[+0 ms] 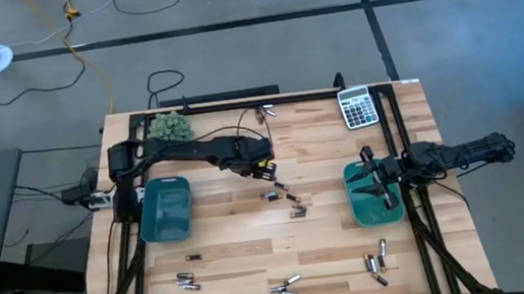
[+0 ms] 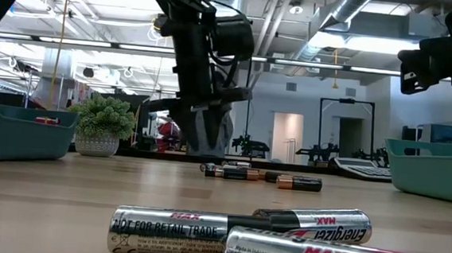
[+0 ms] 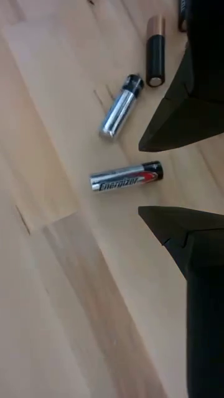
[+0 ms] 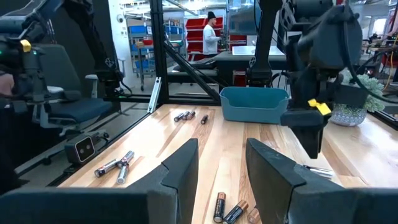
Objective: Sort batteries
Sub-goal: Put the silver battery into the blue bin
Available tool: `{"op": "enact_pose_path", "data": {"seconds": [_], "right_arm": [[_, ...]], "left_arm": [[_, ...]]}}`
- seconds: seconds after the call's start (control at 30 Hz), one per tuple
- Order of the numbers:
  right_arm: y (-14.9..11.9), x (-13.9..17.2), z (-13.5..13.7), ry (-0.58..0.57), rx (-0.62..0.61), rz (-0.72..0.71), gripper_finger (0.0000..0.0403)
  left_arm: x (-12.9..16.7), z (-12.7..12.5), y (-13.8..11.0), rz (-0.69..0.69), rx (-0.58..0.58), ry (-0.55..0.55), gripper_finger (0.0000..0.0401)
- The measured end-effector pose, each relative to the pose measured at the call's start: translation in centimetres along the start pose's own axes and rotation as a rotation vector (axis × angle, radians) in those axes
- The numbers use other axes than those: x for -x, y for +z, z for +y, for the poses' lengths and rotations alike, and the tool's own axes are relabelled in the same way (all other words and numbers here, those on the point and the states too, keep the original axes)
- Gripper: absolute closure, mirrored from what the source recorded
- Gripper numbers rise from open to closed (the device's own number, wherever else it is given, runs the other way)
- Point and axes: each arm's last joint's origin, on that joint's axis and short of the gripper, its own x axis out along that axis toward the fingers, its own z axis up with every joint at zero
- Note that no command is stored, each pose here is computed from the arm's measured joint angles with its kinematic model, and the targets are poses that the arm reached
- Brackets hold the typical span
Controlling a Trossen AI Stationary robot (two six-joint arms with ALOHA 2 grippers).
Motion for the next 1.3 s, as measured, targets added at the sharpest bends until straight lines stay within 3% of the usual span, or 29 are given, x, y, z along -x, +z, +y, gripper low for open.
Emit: {"op": "enact_pose_path", "data": {"seconds": [0.67, 1.07, 1.3], "right_arm": [[0.0, 0.0, 0.0, 0.0, 0.0, 0.0, 0.0251], [0.0, 0.0, 0.0, 0.0, 0.0, 0.0, 0.0251], [0.0, 0.0, 0.0, 0.0, 0.0, 0.0, 0.0251]], "left_arm": [[-1.0, 0.6, 0.2, -0.029, 0.059, -0.028, 0.0254], [-1.2, 0.4, 0.4, -0.065, 0.03, -0.035, 0.0254], [-4.4, 0.1, -0.4, 0.013, 0.023, -0.006, 0.0254]]}}
